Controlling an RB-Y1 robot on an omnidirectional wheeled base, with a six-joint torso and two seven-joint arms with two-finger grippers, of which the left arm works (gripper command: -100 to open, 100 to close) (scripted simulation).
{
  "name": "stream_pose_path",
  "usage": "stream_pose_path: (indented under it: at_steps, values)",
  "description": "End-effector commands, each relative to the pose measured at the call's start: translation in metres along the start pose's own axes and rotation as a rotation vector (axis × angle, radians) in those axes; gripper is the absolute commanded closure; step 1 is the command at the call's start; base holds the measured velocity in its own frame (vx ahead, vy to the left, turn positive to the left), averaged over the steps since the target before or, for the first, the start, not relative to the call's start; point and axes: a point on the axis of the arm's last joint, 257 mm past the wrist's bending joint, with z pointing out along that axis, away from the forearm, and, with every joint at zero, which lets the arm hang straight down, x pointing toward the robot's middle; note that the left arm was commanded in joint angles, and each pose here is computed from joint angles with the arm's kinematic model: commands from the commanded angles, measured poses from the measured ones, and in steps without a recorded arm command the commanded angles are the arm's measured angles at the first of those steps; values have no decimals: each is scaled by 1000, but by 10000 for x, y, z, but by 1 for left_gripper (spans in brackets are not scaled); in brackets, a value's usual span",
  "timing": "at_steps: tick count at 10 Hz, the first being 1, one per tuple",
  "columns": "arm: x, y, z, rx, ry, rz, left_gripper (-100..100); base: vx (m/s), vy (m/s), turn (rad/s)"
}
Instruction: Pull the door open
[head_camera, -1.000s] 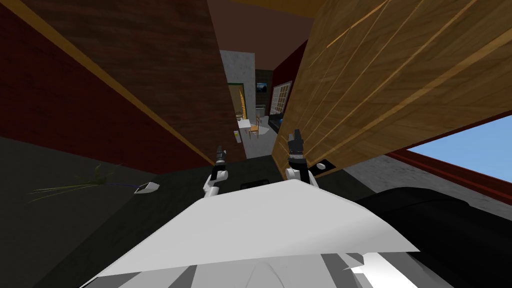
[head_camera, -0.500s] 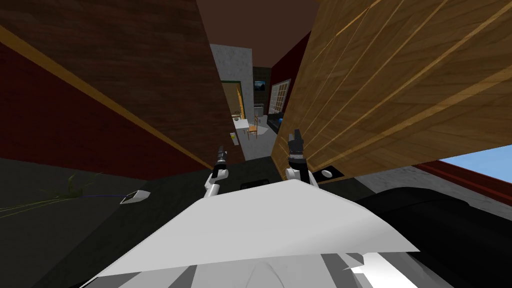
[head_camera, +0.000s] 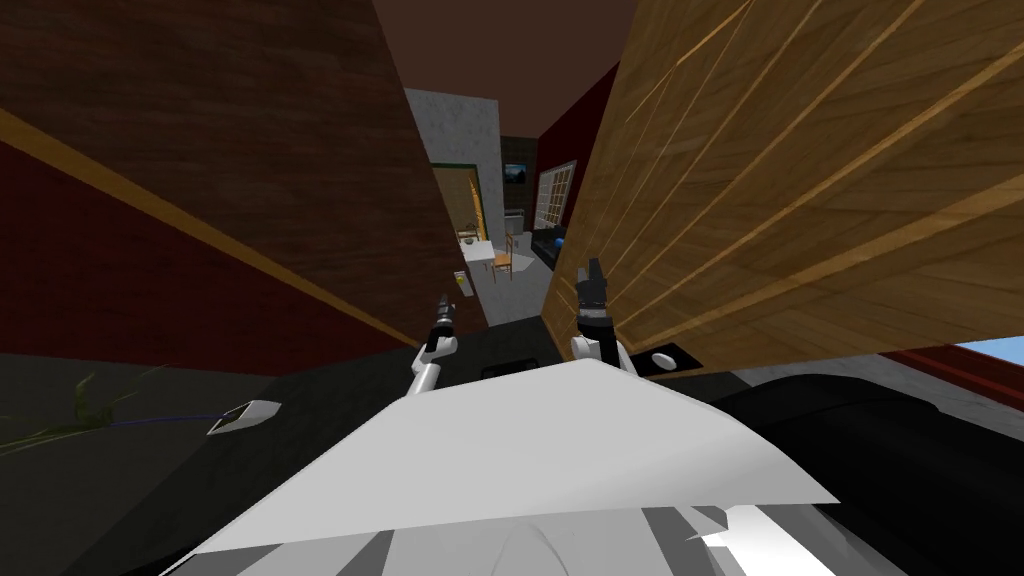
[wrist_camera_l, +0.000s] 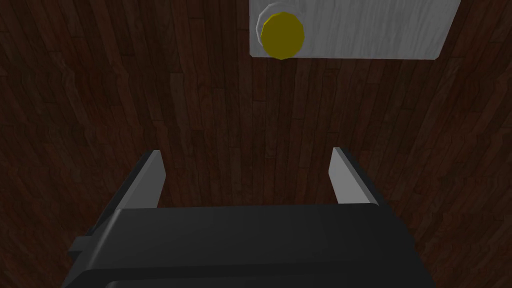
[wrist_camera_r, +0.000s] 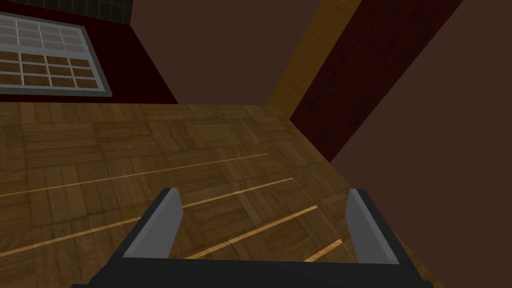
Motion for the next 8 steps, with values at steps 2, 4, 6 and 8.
stream_pose_path:
  at_steps: [2,4,6,8]
  values:
    - [-24,140,44,-38,-4,-1,-100,156,-22,-39]
    - [-39,220,75,-61,-7,-1,-100,112,-29,-41]
    - [-172,217,54,-58,-22,0,-100,86,-8,-51]
    - [-346,227,45,-61,-41,1,-100,182,-25,-116]
